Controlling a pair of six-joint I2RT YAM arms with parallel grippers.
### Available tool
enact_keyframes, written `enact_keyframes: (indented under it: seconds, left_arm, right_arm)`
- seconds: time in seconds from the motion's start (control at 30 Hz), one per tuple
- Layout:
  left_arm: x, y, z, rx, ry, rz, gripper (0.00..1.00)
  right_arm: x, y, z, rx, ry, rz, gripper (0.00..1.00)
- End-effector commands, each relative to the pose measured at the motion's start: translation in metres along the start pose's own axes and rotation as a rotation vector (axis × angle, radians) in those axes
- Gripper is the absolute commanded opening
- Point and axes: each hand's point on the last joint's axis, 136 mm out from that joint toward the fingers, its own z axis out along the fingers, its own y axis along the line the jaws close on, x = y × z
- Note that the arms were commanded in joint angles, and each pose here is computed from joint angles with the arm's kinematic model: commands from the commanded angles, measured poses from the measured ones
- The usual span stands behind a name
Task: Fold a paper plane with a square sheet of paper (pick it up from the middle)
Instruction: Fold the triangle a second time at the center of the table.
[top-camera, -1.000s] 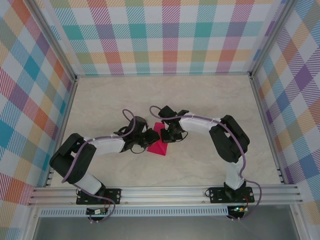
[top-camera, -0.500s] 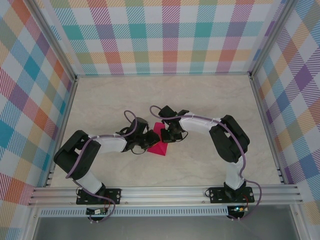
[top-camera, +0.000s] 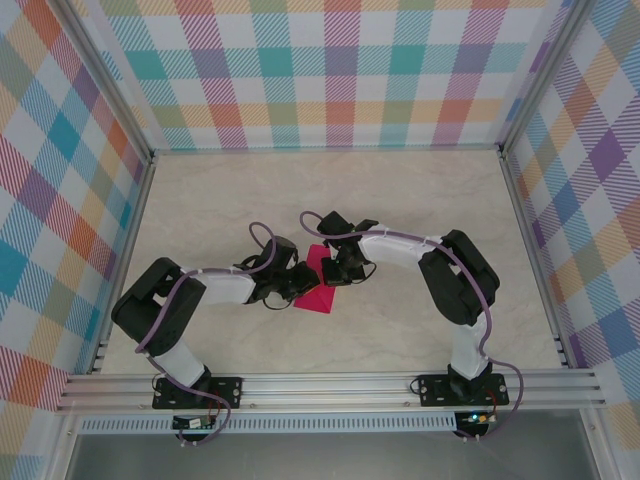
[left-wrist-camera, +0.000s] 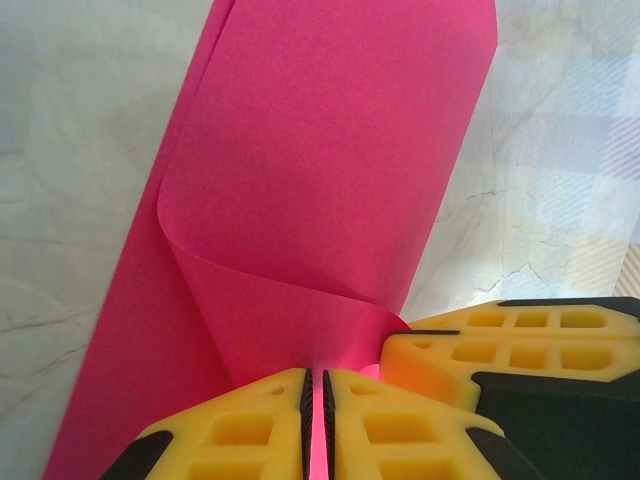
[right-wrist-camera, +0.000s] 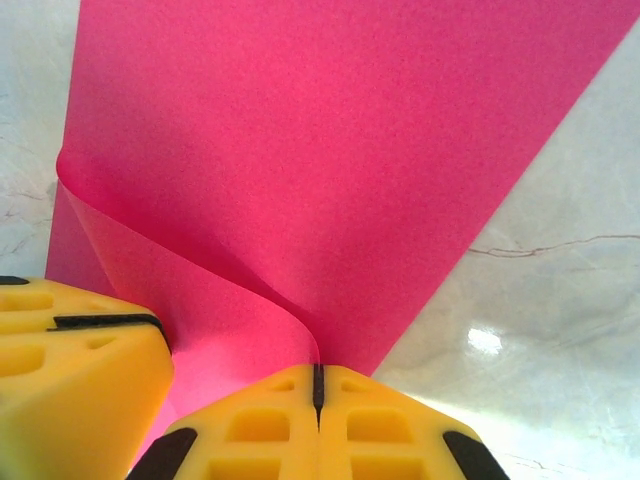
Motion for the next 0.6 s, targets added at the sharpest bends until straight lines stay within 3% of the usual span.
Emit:
enact_keyframes:
  seconds: [0.0,0.57]
  left_arm:
    - [0.001,0.003,0.002,-0.018,-0.001,0.004,0.13]
    - [0.003,0.015,0.003,-0.050,-0.004,-0.010,0.14]
  right_arm:
    - [0.000,0.001,-0.003,-0.021,0.004,-0.005,0.00]
    - [-0.003,0.004,0.001,-0.031,0.006,-0.015,0.00]
